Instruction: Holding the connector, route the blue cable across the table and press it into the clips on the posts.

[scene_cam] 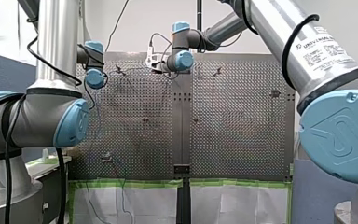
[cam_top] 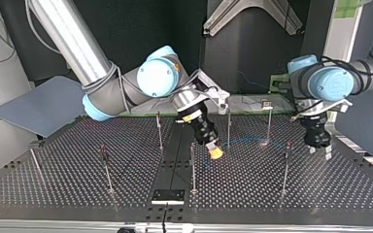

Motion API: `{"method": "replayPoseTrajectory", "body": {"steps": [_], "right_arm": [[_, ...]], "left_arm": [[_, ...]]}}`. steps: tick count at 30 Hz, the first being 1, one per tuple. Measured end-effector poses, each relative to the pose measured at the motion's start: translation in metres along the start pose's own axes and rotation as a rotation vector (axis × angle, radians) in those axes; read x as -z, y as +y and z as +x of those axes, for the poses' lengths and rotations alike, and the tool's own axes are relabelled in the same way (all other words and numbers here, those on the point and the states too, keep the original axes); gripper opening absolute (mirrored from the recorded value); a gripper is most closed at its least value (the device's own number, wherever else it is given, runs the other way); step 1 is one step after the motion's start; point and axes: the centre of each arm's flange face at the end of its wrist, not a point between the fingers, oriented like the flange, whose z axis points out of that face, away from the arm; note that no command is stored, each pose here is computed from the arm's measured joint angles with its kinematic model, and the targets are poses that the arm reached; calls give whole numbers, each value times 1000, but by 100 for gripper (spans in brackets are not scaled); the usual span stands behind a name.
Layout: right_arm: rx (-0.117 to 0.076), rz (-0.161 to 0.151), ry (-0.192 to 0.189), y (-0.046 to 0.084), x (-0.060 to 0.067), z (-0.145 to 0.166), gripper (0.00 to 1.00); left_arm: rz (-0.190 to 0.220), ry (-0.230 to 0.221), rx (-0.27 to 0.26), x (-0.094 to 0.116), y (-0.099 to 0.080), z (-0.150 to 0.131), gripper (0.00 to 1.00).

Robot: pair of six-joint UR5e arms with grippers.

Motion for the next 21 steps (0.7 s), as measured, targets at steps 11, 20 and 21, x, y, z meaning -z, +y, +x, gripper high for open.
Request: {"method": "replayPoseTrajectory", "body": {"steps": [11,20,21], "right_arm": [[-1,4,-2,-3,0,0,0],[-5,-2,-4,-2,1,-1,0],[-5,-2,-5,-2,1,-1,0]], "left_arm": [[58,115,0,48,-9,6,100],[46,179,-34,87,-8,7,100],[45,183,-33,90,-8,5,100]]}}
